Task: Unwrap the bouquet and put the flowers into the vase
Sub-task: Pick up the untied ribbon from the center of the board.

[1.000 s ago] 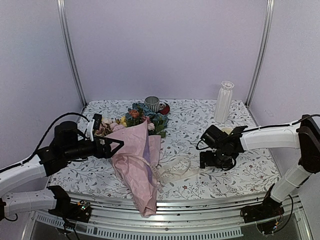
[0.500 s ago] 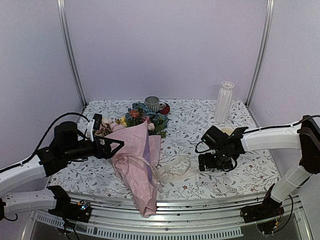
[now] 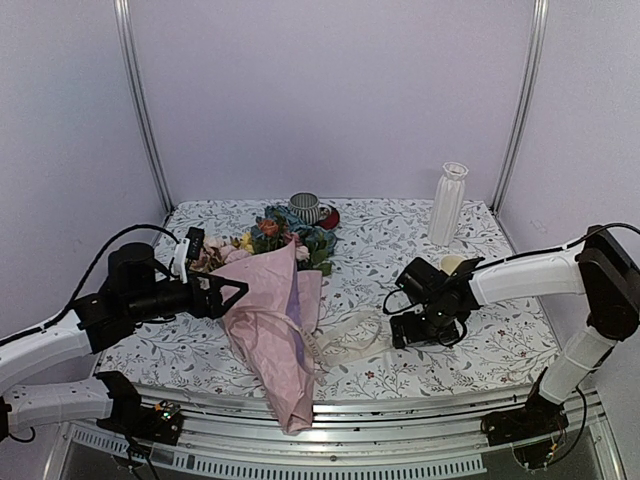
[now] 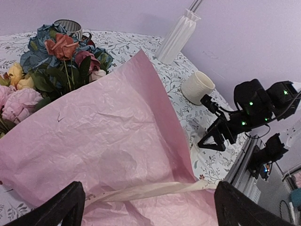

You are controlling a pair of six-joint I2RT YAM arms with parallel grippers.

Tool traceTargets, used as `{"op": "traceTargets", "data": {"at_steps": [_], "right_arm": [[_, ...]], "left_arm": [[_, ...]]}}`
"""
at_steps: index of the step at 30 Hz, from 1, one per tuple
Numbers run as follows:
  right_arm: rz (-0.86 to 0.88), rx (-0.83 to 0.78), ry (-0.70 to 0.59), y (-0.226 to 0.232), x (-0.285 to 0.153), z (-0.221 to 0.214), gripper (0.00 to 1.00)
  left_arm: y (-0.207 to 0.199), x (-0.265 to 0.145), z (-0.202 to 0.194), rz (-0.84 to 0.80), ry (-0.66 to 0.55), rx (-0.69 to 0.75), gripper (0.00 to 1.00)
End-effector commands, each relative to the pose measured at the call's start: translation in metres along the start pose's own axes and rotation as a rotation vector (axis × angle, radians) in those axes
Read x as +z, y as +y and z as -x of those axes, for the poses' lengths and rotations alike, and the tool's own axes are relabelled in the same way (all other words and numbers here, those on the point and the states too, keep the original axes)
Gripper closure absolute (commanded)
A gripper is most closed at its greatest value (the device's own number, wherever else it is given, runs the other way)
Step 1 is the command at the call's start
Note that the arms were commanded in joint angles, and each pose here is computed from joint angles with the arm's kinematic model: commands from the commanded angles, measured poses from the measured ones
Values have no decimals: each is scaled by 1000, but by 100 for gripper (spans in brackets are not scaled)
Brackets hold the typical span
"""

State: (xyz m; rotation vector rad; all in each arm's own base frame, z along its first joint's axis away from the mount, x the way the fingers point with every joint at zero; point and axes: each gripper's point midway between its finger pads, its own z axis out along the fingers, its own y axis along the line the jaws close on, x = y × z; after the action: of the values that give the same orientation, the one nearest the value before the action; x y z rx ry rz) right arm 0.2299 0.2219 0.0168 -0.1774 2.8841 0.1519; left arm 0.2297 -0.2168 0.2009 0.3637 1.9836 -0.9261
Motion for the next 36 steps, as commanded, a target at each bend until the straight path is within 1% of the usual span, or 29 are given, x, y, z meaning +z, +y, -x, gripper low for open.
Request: {"op": "traceTargets", "data": {"at_steps": [1,12,20,27,36], "right_arm": [[20,-24,11,8,8,1,1],[75,-50,45,22,24,-2,2],[157,-76,2,45,14,12,2],[119,-61,-45,37,2,20,2],[66,-83,-39,22,-1,13,2]], "left_arm": [[-6,1,6,-14,-12,31,2],[-6,2,7,-10,-7,28,2],[-6,1,6,-5,-7,23,2],[-6,1,6,-5,-8,22,2],[-5,1,4,-5,-4,17,2]]}}
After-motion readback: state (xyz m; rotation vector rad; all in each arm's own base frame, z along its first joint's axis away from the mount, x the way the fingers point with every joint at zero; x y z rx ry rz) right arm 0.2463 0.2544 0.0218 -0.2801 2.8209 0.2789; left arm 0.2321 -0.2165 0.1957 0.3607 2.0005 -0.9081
